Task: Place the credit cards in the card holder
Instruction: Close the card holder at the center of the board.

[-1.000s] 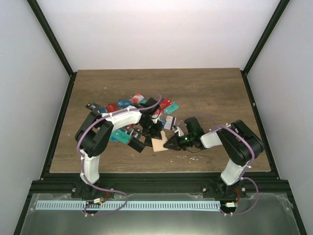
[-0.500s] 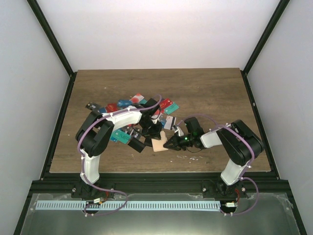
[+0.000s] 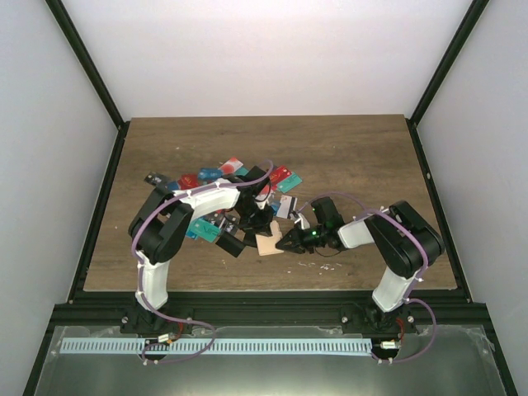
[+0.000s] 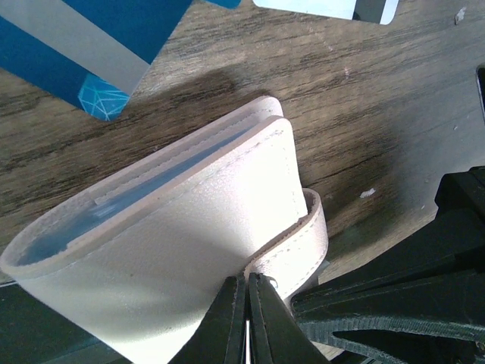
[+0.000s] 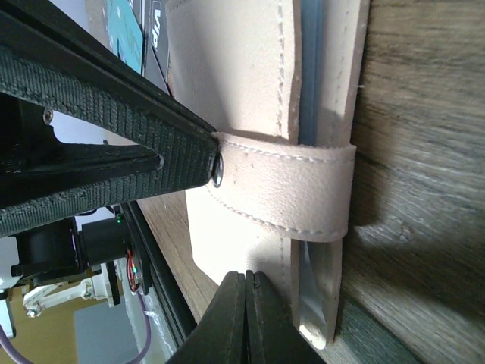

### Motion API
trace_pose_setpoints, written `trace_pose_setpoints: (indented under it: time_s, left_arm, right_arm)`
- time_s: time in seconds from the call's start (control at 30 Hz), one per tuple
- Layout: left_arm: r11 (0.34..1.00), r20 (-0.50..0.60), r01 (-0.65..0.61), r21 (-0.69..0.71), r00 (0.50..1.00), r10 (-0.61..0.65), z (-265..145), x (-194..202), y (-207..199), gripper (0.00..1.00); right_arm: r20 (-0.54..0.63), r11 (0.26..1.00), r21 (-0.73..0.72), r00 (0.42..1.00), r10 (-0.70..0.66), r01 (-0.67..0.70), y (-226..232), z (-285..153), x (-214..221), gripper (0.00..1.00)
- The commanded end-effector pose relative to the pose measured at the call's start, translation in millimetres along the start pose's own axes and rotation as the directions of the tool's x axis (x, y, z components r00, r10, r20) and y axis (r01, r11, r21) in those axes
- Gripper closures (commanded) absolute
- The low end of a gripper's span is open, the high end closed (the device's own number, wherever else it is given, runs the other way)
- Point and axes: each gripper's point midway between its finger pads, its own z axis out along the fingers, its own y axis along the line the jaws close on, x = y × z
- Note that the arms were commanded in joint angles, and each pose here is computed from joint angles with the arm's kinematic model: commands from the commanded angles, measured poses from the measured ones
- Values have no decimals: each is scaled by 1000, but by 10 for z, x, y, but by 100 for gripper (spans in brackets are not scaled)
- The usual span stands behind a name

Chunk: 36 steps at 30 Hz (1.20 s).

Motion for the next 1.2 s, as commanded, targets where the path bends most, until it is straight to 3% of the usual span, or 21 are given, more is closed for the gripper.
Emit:
trace_pose_setpoints:
  time_s: [0.0, 0.7, 0.97, 1.17]
  left_arm:
    - [997, -71, -3, -73, 997, -2, 170, 162, 173, 96]
    - [958, -176, -53, -280, 984, 3, 424, 345, 455, 96]
    - [970, -20, -99, -224, 995, 97, 74, -9, 83, 96]
    - [978, 124, -110, -175, 983, 133, -384, -248, -157, 81]
  right_arm:
    - [37, 971, 212, 994, 106, -112, -561, 3, 67, 99]
    - [53, 973, 204, 994, 100, -109, -519, -47, 25, 99]
    - [98, 981, 189, 994, -55, 36, -32, -239, -288, 99]
    - [167, 960, 226, 964, -207, 167, 557, -563, -632, 84]
